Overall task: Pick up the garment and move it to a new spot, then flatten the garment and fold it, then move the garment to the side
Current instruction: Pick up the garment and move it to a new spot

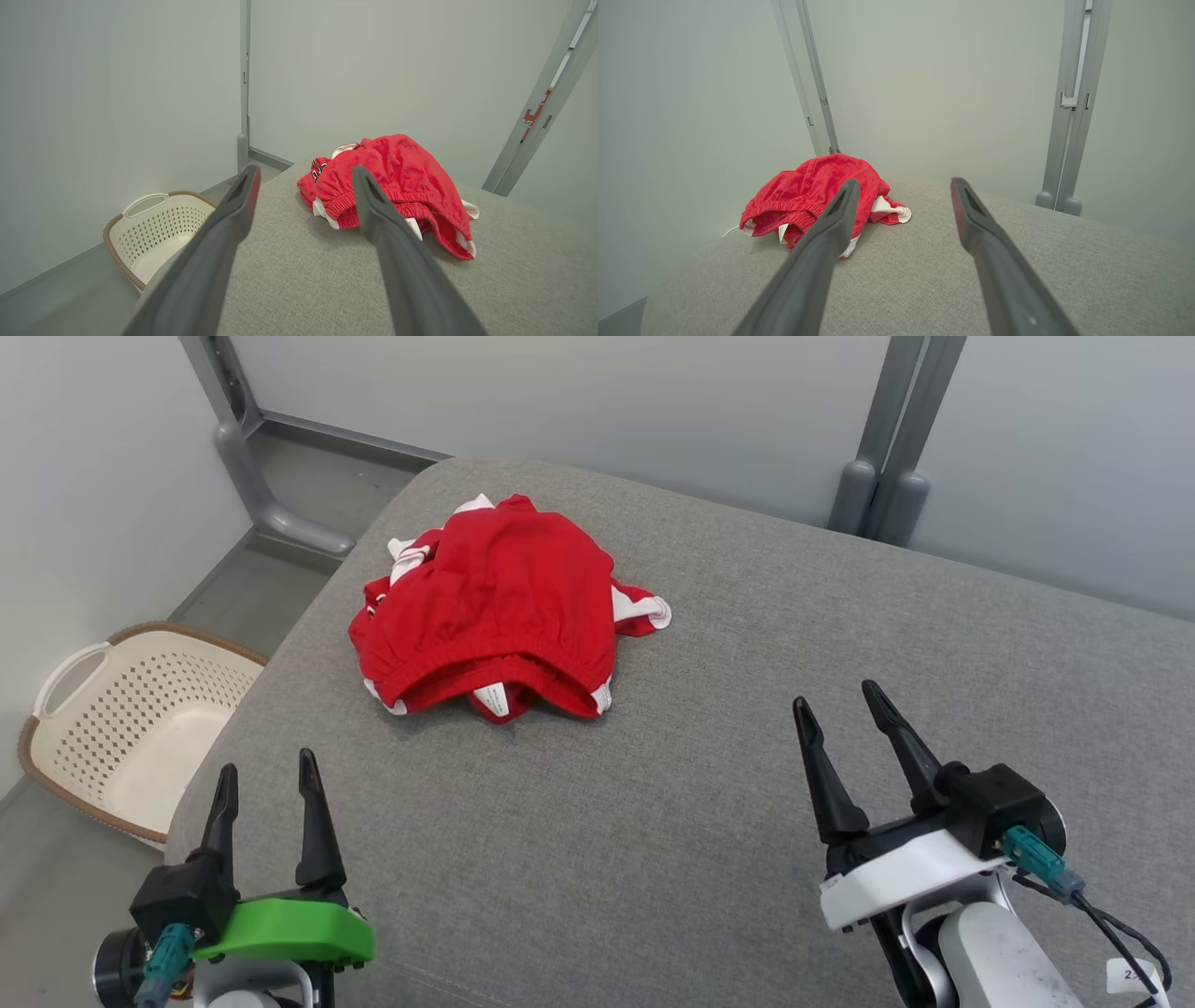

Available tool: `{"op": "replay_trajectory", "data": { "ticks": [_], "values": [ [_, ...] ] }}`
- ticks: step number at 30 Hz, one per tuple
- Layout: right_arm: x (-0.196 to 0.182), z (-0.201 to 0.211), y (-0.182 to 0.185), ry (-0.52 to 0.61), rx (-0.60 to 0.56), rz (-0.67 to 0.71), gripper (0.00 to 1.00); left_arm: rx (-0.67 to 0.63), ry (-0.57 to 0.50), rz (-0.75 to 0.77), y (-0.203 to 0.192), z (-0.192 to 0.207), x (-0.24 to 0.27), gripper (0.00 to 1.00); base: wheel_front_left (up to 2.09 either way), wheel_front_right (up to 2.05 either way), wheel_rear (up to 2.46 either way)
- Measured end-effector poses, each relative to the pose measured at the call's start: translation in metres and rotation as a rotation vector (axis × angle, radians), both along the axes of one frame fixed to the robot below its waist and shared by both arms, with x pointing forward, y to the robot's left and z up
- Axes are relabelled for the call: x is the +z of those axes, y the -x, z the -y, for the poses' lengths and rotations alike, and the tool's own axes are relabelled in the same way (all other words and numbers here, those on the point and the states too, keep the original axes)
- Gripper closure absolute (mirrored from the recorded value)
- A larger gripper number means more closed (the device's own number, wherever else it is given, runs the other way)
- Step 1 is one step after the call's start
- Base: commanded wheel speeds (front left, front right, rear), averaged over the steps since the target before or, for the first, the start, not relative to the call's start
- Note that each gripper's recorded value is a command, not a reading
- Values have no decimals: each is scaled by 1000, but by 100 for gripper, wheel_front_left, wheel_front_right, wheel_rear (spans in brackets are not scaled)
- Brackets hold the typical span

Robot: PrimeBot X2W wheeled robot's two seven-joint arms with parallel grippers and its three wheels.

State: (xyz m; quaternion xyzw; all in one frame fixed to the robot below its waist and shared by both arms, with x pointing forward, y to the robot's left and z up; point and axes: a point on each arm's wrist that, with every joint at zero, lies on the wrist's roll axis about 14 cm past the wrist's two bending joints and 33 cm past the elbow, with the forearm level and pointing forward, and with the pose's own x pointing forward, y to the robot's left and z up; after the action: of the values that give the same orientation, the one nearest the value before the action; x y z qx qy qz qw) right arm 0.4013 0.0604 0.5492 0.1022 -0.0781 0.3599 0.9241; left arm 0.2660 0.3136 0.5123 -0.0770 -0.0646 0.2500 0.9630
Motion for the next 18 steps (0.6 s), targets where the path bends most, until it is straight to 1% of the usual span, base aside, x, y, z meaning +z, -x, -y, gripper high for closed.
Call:
{"op": "replay_trajectory", "data": {
  "ticks": [3, 7, 11, 14, 17, 18],
  "values": [
    [1, 1, 1, -3, 0, 2, 0, -19, 34, 7, -2, 2, -4, 0, 0, 0, 0],
    [4, 5, 1, -6, -11, 9, 0, -53, 21, 24, -13, 1, 4, 0, 0, 0, 0],
    [7, 10, -2, -5, -28, 22, 0, -109, 10, -6, -39, -10, 22, 0, 0, 0, 0],
    [6, 15, -4, -5, -41, 23, 0, -152, 39, -65, -61, -17, 28, 0, 0, 0, 0],
    [8, 20, -8, -9, -57, 27, 0, -201, 112, -85, -84, -19, 35, 0, 0, 0, 0],
    [7, 23, -11, -9, -65, 28, 0, -220, 103, -109, -93, -20, 37, 0, 0, 0, 0]
  ]
}}
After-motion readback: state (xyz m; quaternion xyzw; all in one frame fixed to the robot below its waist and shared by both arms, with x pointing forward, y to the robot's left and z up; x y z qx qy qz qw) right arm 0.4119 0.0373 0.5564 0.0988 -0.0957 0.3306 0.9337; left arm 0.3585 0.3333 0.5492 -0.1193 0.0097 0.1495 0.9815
